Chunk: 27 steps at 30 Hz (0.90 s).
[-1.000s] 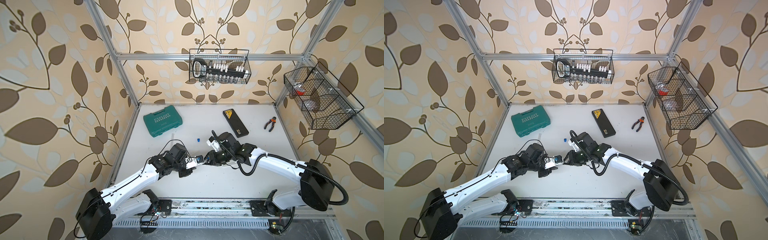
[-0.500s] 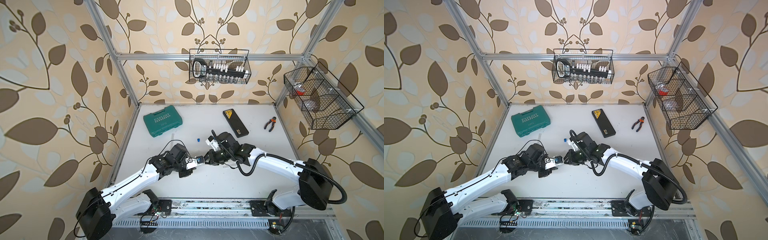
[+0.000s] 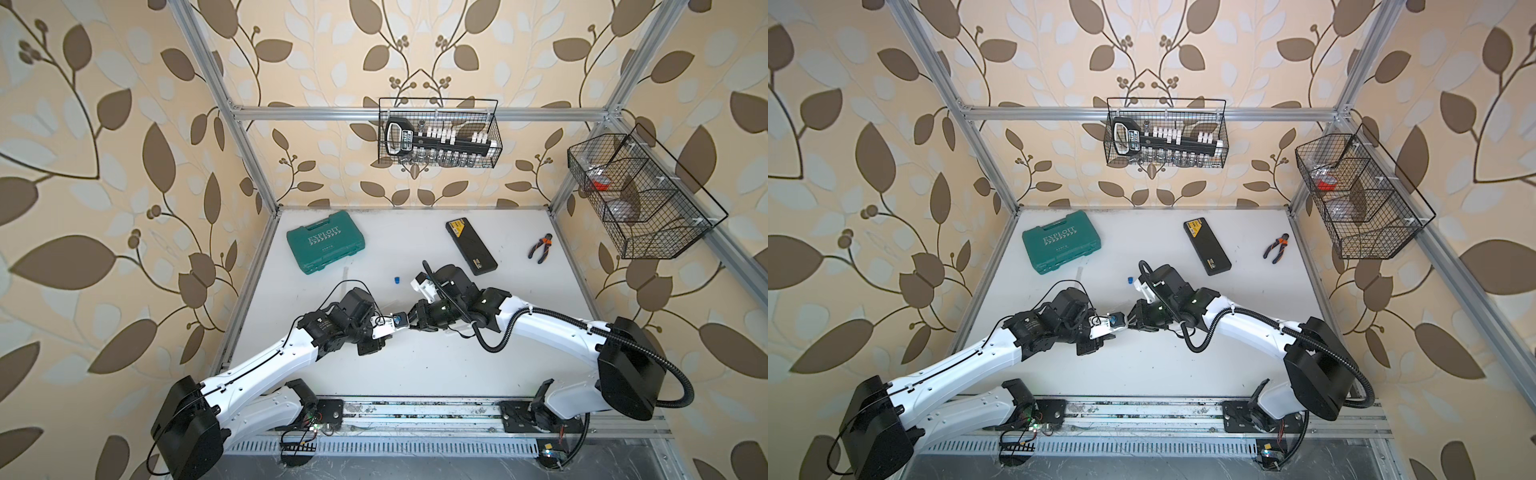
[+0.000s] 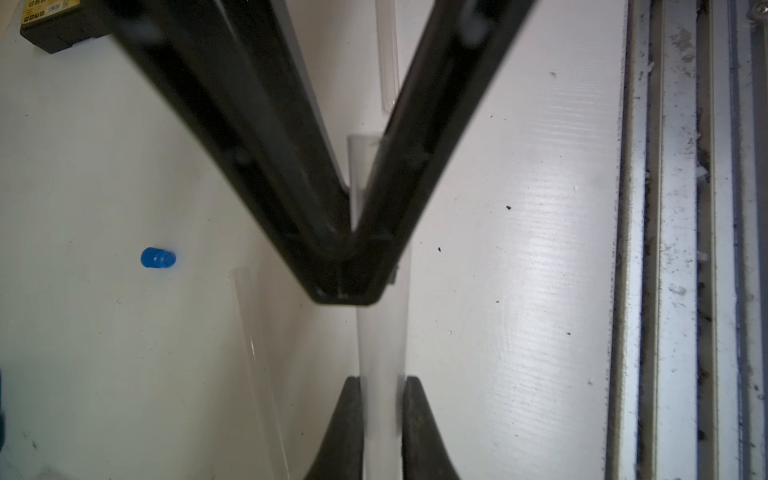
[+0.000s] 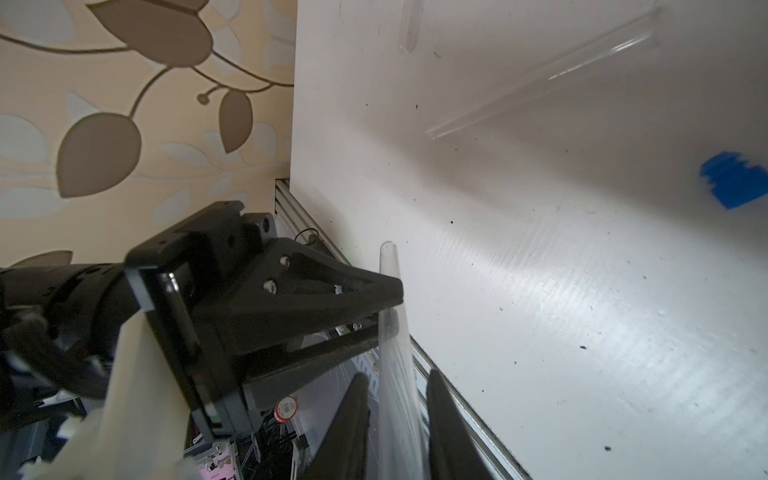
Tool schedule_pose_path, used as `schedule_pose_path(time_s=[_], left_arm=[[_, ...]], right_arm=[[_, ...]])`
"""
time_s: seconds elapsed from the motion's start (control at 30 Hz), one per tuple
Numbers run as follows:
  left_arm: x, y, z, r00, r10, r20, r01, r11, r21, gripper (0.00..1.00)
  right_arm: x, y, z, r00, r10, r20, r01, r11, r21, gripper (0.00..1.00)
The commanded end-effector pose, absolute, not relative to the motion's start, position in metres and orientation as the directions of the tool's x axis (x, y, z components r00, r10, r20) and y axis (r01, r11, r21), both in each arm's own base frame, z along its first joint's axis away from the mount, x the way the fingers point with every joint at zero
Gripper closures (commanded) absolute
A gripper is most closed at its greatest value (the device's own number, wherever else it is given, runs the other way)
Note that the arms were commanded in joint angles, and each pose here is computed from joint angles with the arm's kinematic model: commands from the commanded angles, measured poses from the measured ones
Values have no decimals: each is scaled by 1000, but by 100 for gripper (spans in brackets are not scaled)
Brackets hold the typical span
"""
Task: Insert stoppers into test tubes
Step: Pick up the test tube at the center of the board.
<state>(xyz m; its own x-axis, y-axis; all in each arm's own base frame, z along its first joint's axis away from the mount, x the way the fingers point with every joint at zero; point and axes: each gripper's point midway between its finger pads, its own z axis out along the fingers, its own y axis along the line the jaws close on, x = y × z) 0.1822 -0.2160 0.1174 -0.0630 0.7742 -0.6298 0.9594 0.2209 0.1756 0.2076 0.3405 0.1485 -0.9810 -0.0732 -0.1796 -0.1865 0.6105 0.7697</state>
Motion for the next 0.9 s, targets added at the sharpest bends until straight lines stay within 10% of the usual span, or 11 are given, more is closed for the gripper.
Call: schedule_pose_path(time_s=[0.0,0.33,0.57,0.87], left_arm=[[184,-220,131,-30,763,-646,955,212,206,96],[184,-219,134,-28,763,-645,951,219,217,93],[188,-213,139,-32,746,-665,928,270,258,52],[171,-220,150,-15,640,-768,937,277,212,51]], right_arm=[[201,341,139,-982,-98,-161,-187,619,762,80],[198,341,139,-982,-100,-157,-185,620,763,94],[195,341,154,-981,-99,-169,-195,586,787,97],[189,336,181,-984,-78,-162,-180,494,851,97]])
